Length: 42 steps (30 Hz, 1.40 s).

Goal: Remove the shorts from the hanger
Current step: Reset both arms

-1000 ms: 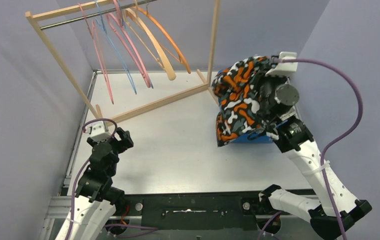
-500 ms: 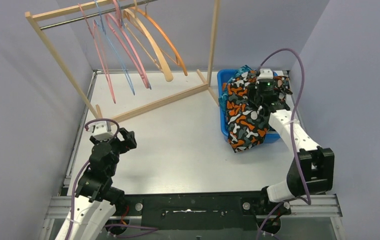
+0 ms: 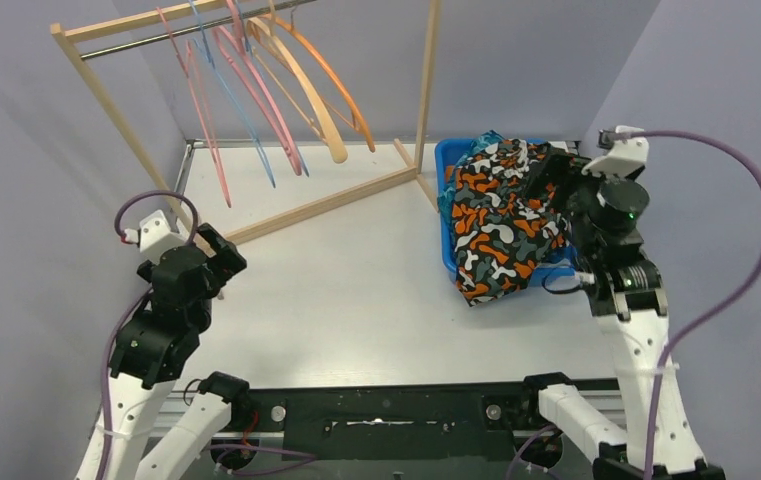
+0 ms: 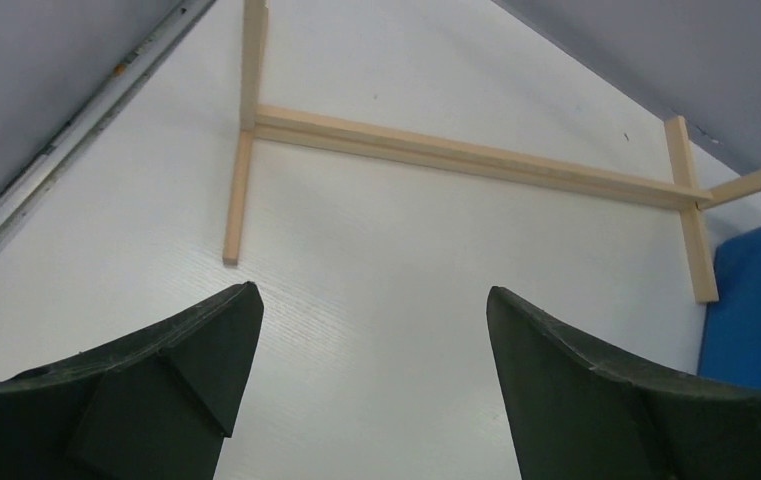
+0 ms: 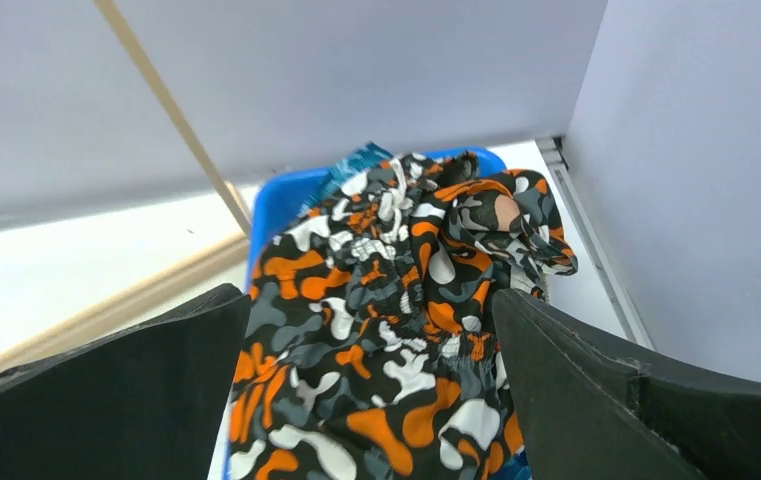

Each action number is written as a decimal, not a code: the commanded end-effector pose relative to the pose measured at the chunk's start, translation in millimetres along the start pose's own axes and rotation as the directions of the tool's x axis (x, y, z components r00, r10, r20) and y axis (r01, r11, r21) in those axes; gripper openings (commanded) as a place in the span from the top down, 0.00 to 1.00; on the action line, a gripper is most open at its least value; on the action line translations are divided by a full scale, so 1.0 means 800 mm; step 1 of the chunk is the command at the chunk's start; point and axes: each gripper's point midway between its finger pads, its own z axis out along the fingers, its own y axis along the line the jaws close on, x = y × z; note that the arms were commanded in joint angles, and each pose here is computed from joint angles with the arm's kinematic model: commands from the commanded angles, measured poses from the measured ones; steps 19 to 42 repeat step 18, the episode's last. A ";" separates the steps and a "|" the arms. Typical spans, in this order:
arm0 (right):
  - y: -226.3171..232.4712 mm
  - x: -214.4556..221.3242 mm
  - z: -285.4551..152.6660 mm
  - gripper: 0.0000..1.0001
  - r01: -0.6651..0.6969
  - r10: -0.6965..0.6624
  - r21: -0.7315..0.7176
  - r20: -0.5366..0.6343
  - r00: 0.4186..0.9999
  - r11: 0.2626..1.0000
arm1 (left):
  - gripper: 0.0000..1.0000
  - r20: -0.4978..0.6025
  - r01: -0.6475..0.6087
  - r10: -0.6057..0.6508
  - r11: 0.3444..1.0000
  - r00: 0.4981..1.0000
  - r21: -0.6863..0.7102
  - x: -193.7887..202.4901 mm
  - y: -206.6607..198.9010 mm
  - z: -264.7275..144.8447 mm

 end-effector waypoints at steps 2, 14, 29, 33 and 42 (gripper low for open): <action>0.005 -0.010 -0.059 0.02 -0.103 0.110 -0.076 0.097 0.989 0.992 | 0.16 0.069 0.023 -0.012 0.987 0.998 -0.158 -0.040 0.041 -0.032; 0.003 0.034 -0.109 0.03 -0.166 0.170 -0.112 0.029 0.985 0.980 | 0.16 0.223 0.015 0.026 0.984 0.974 -0.177 -0.096 0.055 -0.061; 0.005 0.041 -0.110 0.02 -0.176 0.179 -0.120 0.016 0.984 0.977 | 0.16 0.250 0.045 0.009 0.977 0.968 -0.207 -0.105 0.060 -0.062; 0.005 0.041 -0.110 0.02 -0.176 0.179 -0.120 0.016 0.984 0.977 | 0.16 0.250 0.045 0.009 0.977 0.968 -0.207 -0.105 0.060 -0.062; 0.005 0.041 -0.110 0.02 -0.176 0.179 -0.120 0.016 0.984 0.977 | 0.16 0.250 0.045 0.009 0.977 0.968 -0.207 -0.105 0.060 -0.062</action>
